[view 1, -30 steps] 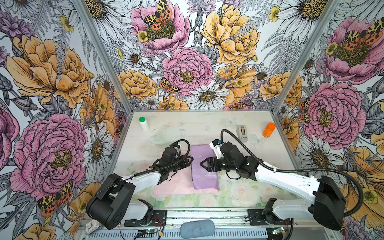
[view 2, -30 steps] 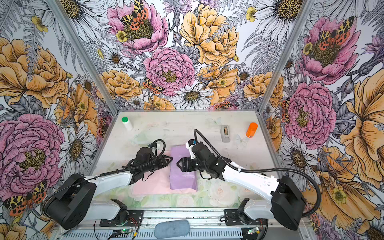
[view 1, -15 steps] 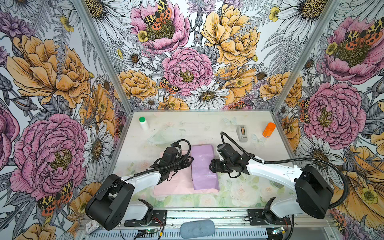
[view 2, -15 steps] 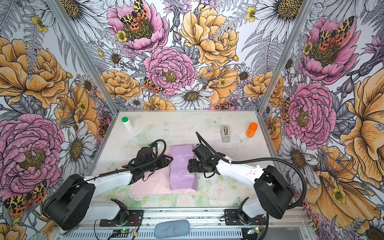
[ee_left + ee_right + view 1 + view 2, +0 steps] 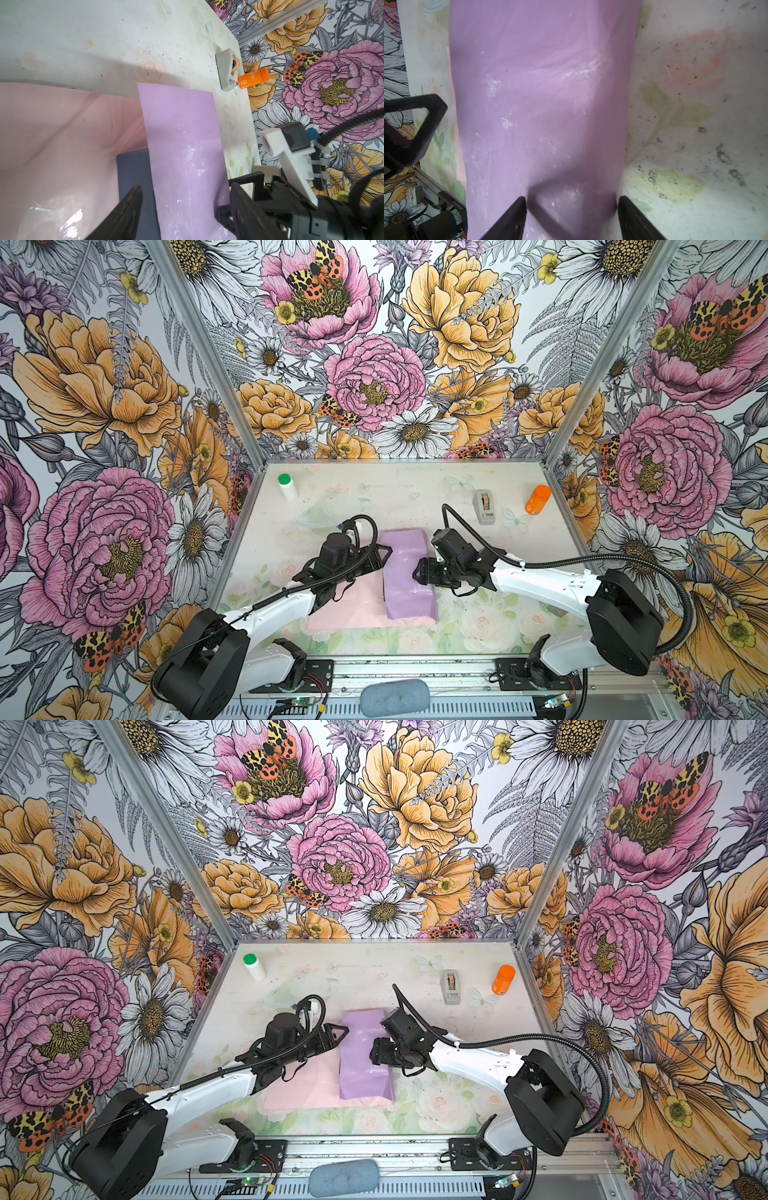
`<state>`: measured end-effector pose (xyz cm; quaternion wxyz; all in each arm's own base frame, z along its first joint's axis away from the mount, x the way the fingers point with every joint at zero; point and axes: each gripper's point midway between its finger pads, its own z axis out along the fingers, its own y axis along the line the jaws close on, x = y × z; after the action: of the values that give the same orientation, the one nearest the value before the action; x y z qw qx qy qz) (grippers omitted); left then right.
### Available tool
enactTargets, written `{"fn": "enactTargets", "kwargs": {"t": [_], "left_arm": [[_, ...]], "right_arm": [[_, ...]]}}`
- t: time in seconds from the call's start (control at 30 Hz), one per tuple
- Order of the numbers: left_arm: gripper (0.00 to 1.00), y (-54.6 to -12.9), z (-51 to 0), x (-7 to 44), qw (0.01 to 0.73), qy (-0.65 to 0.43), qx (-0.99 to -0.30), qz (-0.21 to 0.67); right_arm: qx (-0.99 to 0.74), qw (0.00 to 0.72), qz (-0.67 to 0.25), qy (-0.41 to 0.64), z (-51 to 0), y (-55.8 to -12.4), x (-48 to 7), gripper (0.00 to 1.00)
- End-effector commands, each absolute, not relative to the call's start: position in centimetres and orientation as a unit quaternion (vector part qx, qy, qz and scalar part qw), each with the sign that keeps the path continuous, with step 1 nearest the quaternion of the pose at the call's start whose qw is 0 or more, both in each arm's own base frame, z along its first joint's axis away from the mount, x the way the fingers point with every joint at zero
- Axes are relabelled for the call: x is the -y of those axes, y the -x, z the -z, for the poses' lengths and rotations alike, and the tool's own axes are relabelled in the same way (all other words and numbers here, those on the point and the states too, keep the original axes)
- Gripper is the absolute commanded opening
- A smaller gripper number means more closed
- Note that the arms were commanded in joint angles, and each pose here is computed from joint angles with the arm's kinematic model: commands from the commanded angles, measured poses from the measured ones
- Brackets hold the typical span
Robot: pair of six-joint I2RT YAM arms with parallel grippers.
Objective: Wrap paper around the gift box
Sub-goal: 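Fold the held paper over the box top with the right gripper toward the left gripper, then press the folded paper down with the right gripper while the left holds the box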
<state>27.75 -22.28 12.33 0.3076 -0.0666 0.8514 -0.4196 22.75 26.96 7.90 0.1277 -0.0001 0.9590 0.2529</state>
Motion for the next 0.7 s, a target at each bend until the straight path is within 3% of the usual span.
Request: {"fn": "enactTargets", "kwargs": {"t": [0.0, 0.27, 0.4, 0.67], "left_arm": [[0.69, -26.5, -10.7, 22.2, 0.286, 0.073, -0.857, 0.423], [0.64, -24.8, -9.2, 22.9, 0.268, 0.066, -0.864, 0.421], [0.51, -24.5, -8.0, 23.0, 0.26, 0.067, -0.872, 0.409], [0.41, -24.4, -5.8, 22.7, 0.252, 0.074, -0.884, 0.386]], "right_arm": [[-0.954, 0.138, -0.265, -0.014, -8.6, -22.8, -28.0, 0.72], [-0.953, 0.146, -0.264, -0.028, -8.9, -22.6, -28.3, 0.71], [-0.951, 0.153, -0.268, -0.026, -9.5, -22.8, -28.1, 0.72], [-0.958, 0.148, -0.244, -0.025, -8.5, -23.4, -25.7, 0.73]]}}
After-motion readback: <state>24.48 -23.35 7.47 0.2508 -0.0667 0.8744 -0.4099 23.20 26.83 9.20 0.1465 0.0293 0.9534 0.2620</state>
